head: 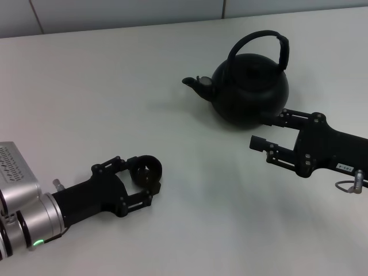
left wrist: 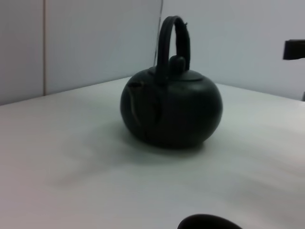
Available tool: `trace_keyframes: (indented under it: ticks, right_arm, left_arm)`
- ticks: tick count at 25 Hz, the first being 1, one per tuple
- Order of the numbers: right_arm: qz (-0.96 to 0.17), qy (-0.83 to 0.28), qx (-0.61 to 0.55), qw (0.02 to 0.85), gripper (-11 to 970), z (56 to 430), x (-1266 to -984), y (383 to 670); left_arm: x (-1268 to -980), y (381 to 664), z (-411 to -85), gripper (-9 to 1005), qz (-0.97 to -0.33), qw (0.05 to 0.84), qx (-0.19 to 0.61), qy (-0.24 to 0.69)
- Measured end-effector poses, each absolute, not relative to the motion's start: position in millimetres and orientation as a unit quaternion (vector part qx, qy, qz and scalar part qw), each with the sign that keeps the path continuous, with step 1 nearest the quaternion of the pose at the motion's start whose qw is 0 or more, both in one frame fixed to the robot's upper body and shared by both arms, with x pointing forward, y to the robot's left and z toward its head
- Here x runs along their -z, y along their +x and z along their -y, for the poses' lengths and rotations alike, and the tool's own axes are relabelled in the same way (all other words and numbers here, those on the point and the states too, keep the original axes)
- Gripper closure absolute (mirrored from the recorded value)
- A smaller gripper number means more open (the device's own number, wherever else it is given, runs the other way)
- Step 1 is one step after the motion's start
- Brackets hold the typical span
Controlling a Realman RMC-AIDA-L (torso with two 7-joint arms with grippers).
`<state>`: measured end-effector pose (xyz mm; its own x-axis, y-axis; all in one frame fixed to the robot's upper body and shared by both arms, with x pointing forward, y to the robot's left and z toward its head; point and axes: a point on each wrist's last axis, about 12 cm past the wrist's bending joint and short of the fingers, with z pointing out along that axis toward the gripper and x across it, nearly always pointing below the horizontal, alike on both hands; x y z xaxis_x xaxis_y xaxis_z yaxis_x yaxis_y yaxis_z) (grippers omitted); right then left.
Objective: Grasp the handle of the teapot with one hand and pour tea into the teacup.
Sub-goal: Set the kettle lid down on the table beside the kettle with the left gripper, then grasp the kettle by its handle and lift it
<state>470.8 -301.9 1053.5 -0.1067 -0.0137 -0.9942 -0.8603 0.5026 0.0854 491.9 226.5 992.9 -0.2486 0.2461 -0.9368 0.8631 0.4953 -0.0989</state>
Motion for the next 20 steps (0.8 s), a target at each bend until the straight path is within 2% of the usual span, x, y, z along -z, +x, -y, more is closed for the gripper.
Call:
trace_keyframes:
  ticks: [13,20]
  right_arm:
    - [-0.654,-0.338,-0.358,0.574,415,302.8,-1051.9,473.1]
    - [-0.655,-0.338,-0.357,0.574,415,303.2,-1051.5,472.5]
  left_arm:
    - [-997.1,491.7,-224.1,134,-0.709,0.484,0.336,0.386]
    - [-999.2,492.6,-223.9,135,-0.705,0.490,0.339,0.384]
